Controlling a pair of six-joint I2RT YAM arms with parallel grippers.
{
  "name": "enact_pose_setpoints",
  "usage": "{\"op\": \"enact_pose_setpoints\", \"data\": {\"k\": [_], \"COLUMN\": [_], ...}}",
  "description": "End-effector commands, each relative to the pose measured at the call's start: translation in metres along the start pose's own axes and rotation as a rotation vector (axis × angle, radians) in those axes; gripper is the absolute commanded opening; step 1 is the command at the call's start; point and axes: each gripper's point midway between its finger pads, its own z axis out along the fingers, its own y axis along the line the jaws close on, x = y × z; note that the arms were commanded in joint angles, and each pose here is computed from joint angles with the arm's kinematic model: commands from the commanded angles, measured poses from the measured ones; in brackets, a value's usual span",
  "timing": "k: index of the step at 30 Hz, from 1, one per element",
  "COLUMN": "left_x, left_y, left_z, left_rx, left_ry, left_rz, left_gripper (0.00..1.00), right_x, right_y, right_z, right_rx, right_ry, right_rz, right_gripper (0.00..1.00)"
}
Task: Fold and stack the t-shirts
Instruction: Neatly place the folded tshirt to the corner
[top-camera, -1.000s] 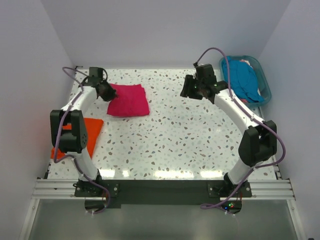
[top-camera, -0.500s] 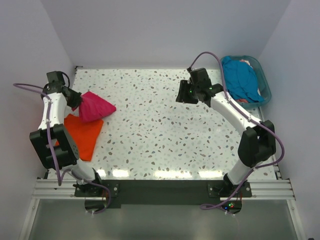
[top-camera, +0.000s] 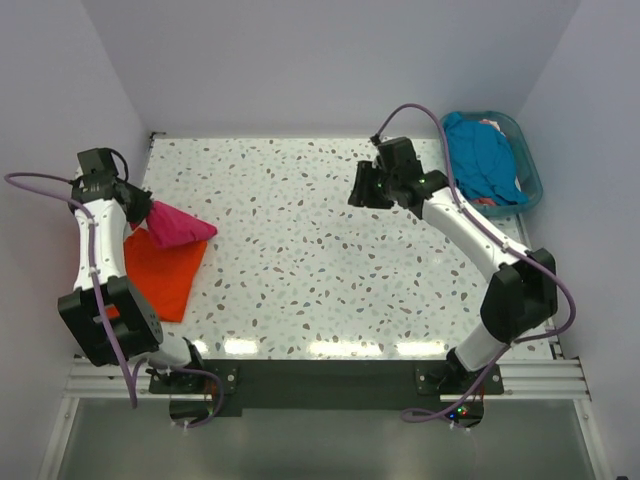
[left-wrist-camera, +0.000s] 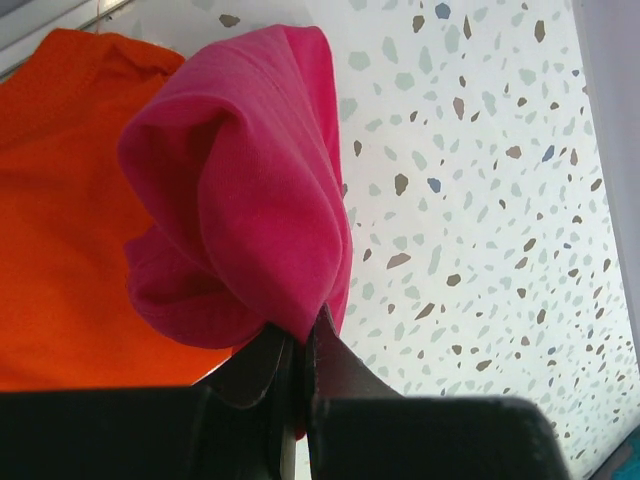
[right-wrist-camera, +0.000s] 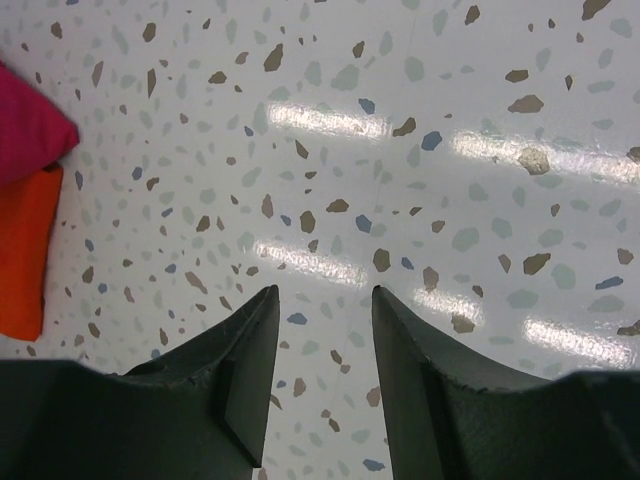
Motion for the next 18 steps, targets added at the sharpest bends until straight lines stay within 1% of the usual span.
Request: {"op": "enact_pose_setpoints", "data": {"k": [1, 18], "left_x": [-0.018, -0.030], "left_y": [-0.002, 0.008], "left_z": [-0.019, -0.043], "left_rx": [0.043, 0.092], "left_ry": [-0.064, -0.088], "left_rz": [0.030, 0.058], "left_gripper": [0.00, 0.00], "right_x": [-0.008, -0.015], "right_y": [0.011, 0.015], "right_z": [-0.021, -0.046], "right_rx": [-0.034, -0.033], "right_ry": [-0.046, -0.093], "right_rz": [0.000, -0.009], "right_gripper": [0.45, 0.43]}}
